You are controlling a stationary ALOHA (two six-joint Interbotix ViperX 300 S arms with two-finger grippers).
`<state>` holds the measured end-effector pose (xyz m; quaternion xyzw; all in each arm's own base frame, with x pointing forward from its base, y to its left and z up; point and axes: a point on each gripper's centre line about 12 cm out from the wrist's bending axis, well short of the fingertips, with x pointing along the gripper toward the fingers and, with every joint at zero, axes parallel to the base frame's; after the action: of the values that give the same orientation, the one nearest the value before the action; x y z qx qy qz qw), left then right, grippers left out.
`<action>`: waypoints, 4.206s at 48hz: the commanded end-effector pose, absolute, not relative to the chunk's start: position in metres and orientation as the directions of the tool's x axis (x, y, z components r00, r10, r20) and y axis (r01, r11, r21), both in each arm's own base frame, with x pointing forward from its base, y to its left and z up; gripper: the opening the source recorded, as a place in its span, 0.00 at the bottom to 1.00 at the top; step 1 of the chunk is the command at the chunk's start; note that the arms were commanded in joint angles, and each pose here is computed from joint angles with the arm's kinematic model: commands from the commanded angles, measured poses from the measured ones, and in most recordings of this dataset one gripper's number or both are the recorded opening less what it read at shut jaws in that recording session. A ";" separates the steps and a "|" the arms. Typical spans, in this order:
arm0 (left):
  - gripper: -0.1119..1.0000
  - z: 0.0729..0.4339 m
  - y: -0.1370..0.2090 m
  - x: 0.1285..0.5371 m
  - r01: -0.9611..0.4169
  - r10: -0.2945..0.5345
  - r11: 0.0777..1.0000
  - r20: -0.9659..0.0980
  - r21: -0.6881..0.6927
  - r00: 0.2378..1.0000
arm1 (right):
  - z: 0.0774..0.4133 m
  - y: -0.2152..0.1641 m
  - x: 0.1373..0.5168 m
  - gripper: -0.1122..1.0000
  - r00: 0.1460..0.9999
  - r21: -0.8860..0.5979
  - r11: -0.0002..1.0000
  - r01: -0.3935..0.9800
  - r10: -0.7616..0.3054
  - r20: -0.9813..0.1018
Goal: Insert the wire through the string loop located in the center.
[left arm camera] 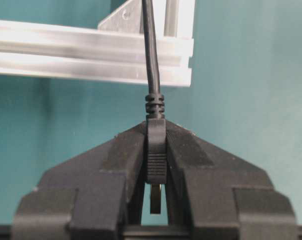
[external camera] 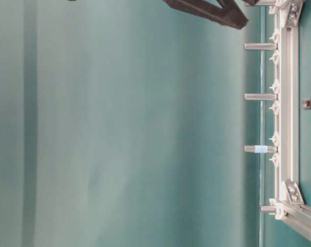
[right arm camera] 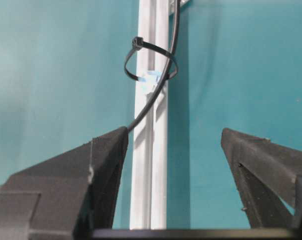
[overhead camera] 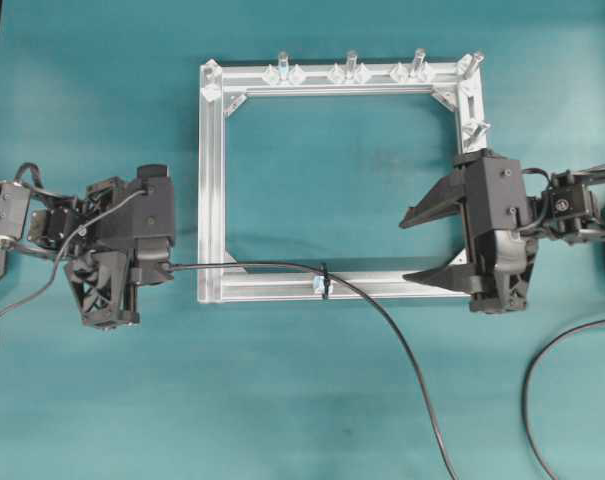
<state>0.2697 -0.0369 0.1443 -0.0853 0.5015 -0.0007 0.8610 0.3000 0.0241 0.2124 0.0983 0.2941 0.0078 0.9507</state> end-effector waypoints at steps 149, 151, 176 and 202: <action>0.53 0.231 -0.024 0.292 0.035 -0.074 0.994 -0.415 -0.100 0.907 | 0.227 0.021 0.301 0.79 0.923 0.200 0.979 0.027 0.052 -0.381; 0.53 0.231 -0.024 0.292 0.035 -0.074 0.994 -0.415 -0.100 0.907 | 0.227 0.021 0.300 0.79 0.922 0.198 0.980 0.027 0.053 -0.384; 0.53 0.228 -0.024 0.291 0.035 -0.073 0.995 -0.423 -0.099 0.903 | 0.222 0.021 0.298 0.79 0.917 0.198 0.980 0.030 0.052 -0.396; 0.53 0.216 -0.019 0.283 0.028 -0.059 0.997 -0.452 -0.074 0.890 | 0.191 0.018 0.276 0.79 0.910 0.188 0.981 0.043 0.040 -0.414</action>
<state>0.2826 -0.0206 0.2106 -0.0383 0.2450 -0.0225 0.9685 0.2754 0.0181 0.1839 0.0975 0.2358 -0.0020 0.9669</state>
